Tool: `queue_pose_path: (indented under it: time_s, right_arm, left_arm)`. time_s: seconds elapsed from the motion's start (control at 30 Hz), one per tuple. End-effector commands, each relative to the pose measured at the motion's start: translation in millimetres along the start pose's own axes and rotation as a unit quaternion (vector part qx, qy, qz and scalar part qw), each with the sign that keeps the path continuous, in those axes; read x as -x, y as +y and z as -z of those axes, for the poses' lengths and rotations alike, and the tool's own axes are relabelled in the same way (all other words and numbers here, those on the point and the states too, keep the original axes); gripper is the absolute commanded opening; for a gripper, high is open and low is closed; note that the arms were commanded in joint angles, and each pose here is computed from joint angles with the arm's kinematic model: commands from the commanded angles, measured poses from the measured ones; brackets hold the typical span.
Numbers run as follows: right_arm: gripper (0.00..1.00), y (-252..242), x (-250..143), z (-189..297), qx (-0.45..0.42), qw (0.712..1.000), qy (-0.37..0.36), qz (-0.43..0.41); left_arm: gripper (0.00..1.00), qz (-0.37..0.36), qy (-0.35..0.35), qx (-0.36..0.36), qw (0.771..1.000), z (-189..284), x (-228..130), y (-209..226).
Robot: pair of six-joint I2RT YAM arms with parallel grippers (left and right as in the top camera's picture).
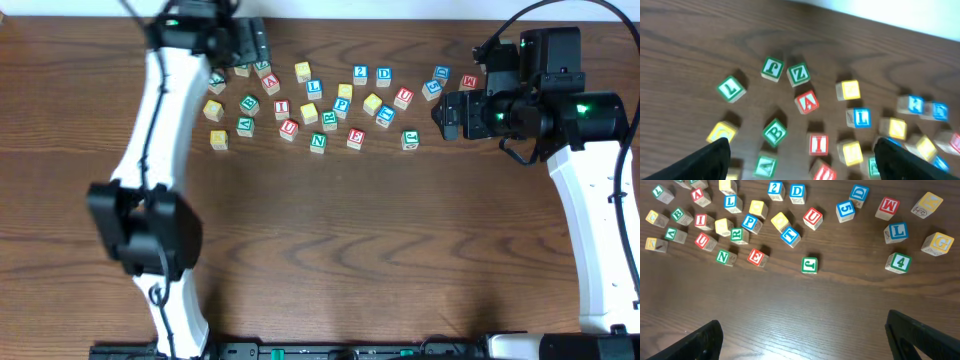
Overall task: Spell out AI2
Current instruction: 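Raise both arms and move the left gripper over the red A block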
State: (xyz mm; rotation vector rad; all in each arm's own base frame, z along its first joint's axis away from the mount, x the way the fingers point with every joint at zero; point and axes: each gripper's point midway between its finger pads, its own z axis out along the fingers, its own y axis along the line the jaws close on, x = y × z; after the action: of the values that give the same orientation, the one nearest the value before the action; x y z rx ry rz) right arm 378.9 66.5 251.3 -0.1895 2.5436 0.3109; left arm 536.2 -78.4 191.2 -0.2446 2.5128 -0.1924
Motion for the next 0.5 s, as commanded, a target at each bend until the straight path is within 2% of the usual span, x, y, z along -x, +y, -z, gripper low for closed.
queue_pose_path:
  time_s: [0.0,0.1,0.3,0.47]
  right_arm:
    - [0.99,4.0,5.2,5.9,0.008,1.000,-0.008,0.000]
    - [0.99,4.4,3.0,5.6,0.008,1.000,-0.004,0.000]
    - [0.99,6.9,2.8,5.2,0.011,1.000,-0.003,0.002]
    - [0.99,12.2,2.1,4.2,0.014,1.000,-0.001,0.008]
  left_arm:
    - [0.88,0.037,-0.019,0.039,0.998,-20.4,4.7,-0.8]
    - [0.79,0.064,-0.009,0.050,0.997,-44.7,-6.1,-3.3]
    - [0.77,0.107,0.001,0.065,0.992,-86.6,-20.9,-0.6]
    - [0.75,0.103,0.009,0.062,0.993,-118.5,-33.2,-4.5]
